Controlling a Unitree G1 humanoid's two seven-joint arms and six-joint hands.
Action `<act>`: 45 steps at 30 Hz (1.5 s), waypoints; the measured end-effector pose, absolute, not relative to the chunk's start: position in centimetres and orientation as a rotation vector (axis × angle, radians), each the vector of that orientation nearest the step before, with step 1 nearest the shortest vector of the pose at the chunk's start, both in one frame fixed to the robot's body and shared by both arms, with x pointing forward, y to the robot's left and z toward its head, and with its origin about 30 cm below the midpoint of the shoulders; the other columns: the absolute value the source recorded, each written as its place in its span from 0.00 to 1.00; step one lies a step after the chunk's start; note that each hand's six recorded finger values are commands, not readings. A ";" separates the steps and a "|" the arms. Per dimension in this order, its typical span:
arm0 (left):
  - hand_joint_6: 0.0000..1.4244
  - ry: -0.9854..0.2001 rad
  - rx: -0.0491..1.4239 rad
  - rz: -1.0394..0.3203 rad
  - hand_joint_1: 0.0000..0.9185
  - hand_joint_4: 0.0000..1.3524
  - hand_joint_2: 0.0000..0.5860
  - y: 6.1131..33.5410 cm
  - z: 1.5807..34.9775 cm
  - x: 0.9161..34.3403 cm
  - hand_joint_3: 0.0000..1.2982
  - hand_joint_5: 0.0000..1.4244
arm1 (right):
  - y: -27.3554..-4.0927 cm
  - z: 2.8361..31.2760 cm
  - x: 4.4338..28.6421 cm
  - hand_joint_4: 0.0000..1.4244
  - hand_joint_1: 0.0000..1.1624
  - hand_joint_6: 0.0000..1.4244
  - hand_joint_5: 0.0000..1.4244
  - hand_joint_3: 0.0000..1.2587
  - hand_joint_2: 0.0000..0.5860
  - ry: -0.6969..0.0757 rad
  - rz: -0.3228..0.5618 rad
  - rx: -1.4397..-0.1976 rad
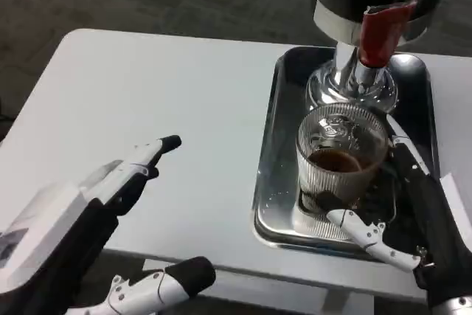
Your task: Grasp the cup under the faucet to collect the drink, then remove the cup.
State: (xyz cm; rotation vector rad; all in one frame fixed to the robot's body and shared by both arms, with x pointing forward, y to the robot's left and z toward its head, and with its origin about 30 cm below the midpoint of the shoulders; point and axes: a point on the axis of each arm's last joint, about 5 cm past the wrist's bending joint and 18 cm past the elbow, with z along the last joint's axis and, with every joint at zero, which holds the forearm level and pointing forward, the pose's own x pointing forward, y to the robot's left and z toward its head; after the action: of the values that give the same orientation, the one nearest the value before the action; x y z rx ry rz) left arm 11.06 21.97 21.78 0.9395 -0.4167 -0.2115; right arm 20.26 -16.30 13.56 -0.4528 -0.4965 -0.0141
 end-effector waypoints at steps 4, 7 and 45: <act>0.03 -0.418 0.939 -0.209 0.00 0.04 0.06 22.0 21.8 11.1 0.06 0.10 | -16.1 13.6 20.8 0.10 0.57 0.12 0.11 0.05 0.30 -0.496 -0.003 -0.454; 0.03 -0.414 0.936 -0.206 0.00 0.04 0.06 22.0 21.8 11.2 0.06 0.10 | -16.0 13.6 21.1 0.09 0.57 0.11 0.10 0.04 0.30 -0.495 0.004 -0.457; 0.03 -0.395 0.927 -0.201 0.00 0.05 0.06 22.6 21.7 12.0 0.07 0.10 | -15.2 13.8 23.7 0.20 0.59 0.12 0.18 0.12 0.26 -0.509 0.019 -0.501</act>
State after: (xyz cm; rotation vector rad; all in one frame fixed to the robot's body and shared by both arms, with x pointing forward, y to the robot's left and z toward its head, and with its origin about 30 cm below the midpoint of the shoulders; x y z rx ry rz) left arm 11.97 22.55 21.65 0.9267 -0.3950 -0.2008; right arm 23.73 -15.18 13.81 -0.5010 -0.5085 0.0185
